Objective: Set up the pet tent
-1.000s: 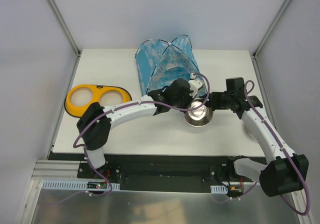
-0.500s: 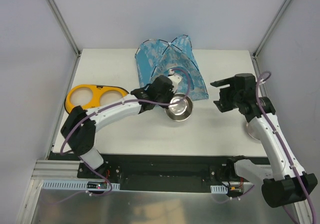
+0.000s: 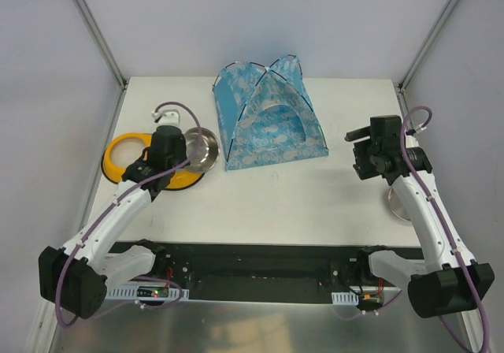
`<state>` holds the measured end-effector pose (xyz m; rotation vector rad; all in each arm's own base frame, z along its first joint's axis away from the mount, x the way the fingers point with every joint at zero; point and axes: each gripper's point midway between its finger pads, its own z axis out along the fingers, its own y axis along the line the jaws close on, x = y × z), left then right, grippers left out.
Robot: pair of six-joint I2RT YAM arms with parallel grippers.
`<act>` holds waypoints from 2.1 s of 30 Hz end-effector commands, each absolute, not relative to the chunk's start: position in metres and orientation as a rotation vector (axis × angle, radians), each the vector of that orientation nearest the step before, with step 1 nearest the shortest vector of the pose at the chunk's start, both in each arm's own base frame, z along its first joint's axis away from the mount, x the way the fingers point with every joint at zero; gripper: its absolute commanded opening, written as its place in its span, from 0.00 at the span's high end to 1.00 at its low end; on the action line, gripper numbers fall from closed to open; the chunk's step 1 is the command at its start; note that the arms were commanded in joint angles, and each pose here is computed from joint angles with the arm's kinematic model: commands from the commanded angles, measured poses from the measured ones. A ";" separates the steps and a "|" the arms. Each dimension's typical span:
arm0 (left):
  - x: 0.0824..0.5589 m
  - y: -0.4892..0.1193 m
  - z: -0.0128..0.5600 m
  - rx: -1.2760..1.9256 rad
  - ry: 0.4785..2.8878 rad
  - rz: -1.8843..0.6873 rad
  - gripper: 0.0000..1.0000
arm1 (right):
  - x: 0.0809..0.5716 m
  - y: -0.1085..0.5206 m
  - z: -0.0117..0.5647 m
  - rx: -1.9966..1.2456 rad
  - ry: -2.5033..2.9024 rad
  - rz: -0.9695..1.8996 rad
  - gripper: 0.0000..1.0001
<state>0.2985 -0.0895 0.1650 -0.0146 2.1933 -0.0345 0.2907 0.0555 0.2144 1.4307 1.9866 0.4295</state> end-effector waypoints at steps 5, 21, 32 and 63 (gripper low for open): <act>0.324 0.024 0.172 -0.656 2.161 0.048 1.00 | 0.295 0.030 0.193 1.403 2.002 0.249 0.16; 0.339 0.141 0.110 -1.382 2.166 -0.047 1.00 | 0.265 -0.022 0.136 1.397 2.158 -0.111 0.15; 0.348 0.167 0.114 -1.408 2.178 0.074 0.47 | 0.246 -0.051 0.129 1.425 2.140 -0.323 0.10; 0.383 0.016 0.233 -0.549 2.253 -0.513 0.36 | 0.255 -0.108 0.055 1.440 2.321 -0.627 0.18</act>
